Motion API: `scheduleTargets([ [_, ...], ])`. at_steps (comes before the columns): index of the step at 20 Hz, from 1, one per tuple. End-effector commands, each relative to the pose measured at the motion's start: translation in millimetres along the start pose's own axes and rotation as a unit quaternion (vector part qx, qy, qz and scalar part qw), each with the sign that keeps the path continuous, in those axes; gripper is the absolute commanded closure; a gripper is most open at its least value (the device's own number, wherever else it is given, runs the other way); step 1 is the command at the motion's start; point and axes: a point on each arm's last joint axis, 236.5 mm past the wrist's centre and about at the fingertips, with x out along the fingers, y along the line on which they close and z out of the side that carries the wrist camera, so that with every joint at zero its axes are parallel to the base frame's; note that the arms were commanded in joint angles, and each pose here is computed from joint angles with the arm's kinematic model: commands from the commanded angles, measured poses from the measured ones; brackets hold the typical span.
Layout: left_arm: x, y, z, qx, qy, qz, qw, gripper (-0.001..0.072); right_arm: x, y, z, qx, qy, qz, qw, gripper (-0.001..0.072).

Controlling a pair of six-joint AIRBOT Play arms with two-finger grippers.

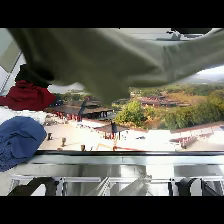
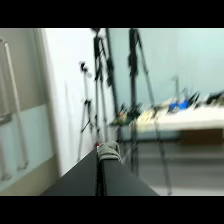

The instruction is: Fold the shirts.

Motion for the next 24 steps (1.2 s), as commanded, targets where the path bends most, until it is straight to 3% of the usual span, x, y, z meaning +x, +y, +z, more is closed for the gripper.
scheduleTargets([
  [1,-21.0,-16.7,15.5,0.034,-0.032,0.029,0.999,0.0682,-19.8,17.7,37.0,-0.087,-0.061,-0.038,0.994,0.0697],
  [4,4.3,20.1,-8.6,-0.006,0.020,0.027,0.999,0.0683,-4.9,-8.4,11.5,-0.061,-0.019,-0.034,0.997,0.0696],
  [8,67.8,106.2,-86.6,-0.130,0.144,-0.001,0.981,0.0683,32.0,-68.5,-92.2,0.098,0.117,0.018,0.988,0.0696],
  [10,102.2,155.1,-139.4,-0.202,0.196,-0.010,0.959,0.0682,49.6,-104.9,-179.2,0.167,0.202,0.011,0.965,0.0696],
  [14,163.8,249.2,-293.8,-0.348,0.272,0.004,0.897,0.0677,62.2,-144.5,-401.8,0.275,0.372,-0.039,0.886,0.0695],
  [15,173.6,269.8,-328.4,-0.368,0.277,0.016,0.887,0.0513,59.2,-158.4,-454.4,0.288,0.395,-0.070,0.870,0.0673],
  [16,180.5,287.2,-356.5,-0.393,0.281,0.028,0.875,0.0361,54.9,-171.4,-492.5,0.308,0.406,-0.100,0.855,0.0499],
  [17,182.4,303.4,-376.6,-0.411,0.284,0.033,0.866,0.0362,51.5,-179.5,-520.1,0.334,0.413,-0.115,0.840,0.0217],
  [18,179.4,316.5,-385.7,-0.423,0.286,0.036,0.859,0.0361,49.9,-183.3,-533.3,0.345,0.420,-0.112,0.832,0.0124],
  [21,148.2,343.8,-375.4,-0.450,0.287,0.039,0.845,0.0362,49.8,-189.4,-512.3,0.363,0.410,-0.083,0.833,0.0144],
  [22,133.7,347.7,-369.5,-0.458,0.291,0.041,0.839,0.0363,48.7,-191.9,-496.6,0.364,0.403,-0.073,0.837,0.0217],
  [23,117.6,348.0,-371.2,-0.463,0.310,0.048,0.829,0.0363,45.5,-192.7,-477.9,0.361,0.399,-0.057,0.841,0.0377],
  [24,97.0,343.5,-380.3,-0.465,0.343,0.059,0.814,0.0363,40.0,-191.6,-461.4,0.357,0.400,-0.042,0.843,0.0394],
])
